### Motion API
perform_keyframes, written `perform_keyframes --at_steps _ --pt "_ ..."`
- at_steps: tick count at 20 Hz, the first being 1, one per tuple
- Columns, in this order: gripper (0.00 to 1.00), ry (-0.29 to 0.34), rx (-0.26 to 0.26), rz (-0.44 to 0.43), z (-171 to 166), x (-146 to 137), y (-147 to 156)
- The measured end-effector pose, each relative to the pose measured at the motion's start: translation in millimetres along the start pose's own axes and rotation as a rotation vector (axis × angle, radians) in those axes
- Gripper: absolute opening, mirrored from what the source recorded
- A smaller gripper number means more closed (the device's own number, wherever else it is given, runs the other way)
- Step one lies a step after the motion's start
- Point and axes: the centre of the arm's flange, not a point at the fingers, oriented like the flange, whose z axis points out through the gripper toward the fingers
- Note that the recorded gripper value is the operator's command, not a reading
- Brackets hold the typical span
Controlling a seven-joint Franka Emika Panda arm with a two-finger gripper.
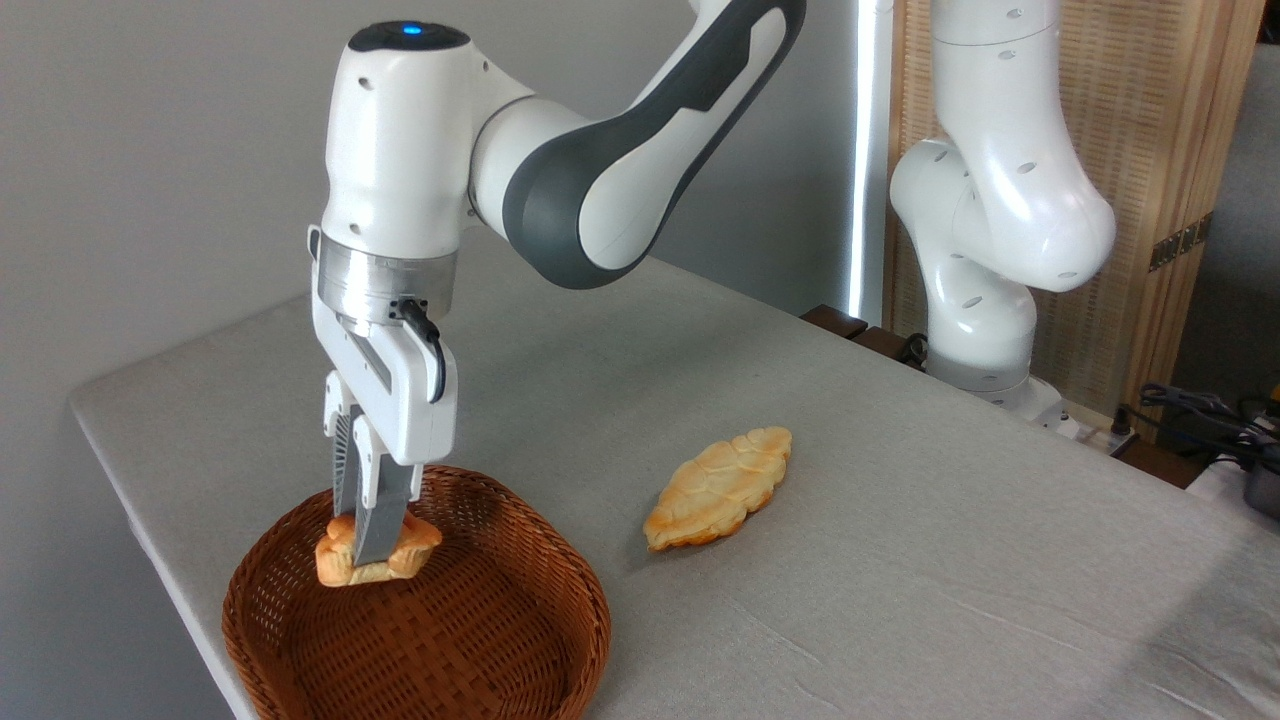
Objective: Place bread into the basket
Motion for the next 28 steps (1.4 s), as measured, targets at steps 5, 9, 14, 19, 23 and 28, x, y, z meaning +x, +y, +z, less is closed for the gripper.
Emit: perform_keyframes --at_steps 5,9,14,19,23,28 --pt "1.0 -0.008 -0.003 0.011 4 1 4" --pt "1.0 -0.005 -0.002 0.013 2 2 4" --pt "1.0 0.067 0.007 -0.003 -26 24 8" --pt "1.0 0.027 -0.091 -0.027 -81 35 13" --pt "1.0 -0.117 -0.223 -0.037 -134 18 8" --pt "1.0 -0.344 -0.131 -0.055 -136 14 19"
